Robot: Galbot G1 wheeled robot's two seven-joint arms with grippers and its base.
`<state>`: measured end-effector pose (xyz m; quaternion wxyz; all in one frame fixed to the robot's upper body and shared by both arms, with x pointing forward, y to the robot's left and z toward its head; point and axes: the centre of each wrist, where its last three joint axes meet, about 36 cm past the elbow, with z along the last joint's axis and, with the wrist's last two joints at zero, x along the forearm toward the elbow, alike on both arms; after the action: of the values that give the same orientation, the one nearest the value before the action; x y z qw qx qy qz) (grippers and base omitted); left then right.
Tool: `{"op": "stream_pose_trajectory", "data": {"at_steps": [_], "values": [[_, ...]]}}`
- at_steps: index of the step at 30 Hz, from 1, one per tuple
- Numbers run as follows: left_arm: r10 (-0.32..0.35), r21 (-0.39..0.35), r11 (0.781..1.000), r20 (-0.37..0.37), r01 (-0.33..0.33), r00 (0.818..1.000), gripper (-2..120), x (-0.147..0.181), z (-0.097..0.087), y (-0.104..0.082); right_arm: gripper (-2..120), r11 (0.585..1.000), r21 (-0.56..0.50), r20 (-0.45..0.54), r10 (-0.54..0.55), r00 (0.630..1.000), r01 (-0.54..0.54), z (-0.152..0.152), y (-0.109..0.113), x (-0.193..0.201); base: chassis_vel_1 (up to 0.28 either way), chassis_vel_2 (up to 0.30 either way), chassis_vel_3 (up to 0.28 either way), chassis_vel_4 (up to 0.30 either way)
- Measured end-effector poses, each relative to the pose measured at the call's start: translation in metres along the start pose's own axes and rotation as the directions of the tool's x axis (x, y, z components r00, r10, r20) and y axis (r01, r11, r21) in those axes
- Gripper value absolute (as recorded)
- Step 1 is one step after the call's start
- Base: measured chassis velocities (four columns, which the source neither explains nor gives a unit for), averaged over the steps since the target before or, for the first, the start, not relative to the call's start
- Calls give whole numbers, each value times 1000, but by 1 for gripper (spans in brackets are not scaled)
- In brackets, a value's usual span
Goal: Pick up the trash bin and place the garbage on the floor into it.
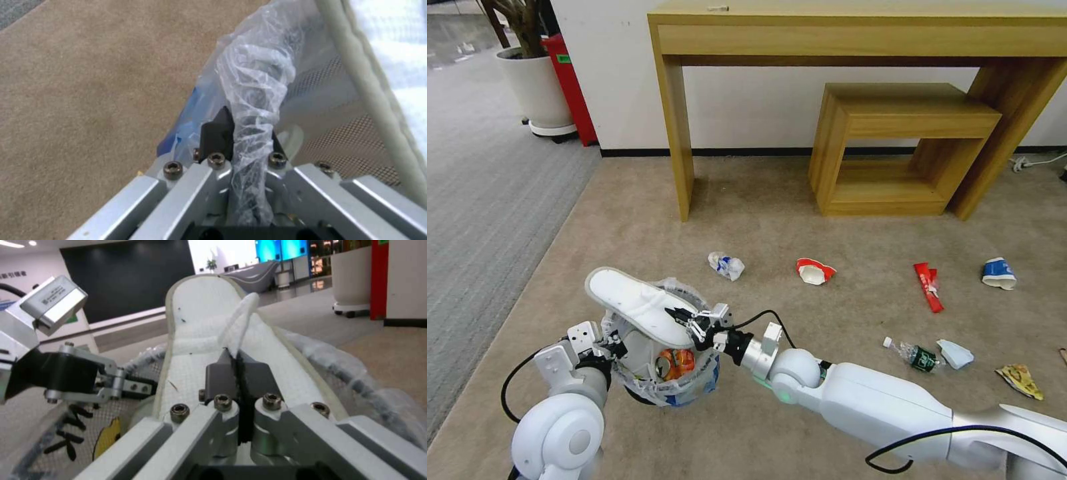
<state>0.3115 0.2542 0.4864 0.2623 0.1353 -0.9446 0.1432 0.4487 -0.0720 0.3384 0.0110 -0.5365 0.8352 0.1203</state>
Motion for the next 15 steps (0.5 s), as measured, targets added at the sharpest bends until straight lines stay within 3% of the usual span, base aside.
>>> {"op": "stream_pose_trajectory", "data": {"at_steps": [15], "values": [[8,4,1000,7,-8,1000,1,2,-2,-2,0,1000,-4,9,-8,1000,8,11,5,-9,0,0,0,0]]}}
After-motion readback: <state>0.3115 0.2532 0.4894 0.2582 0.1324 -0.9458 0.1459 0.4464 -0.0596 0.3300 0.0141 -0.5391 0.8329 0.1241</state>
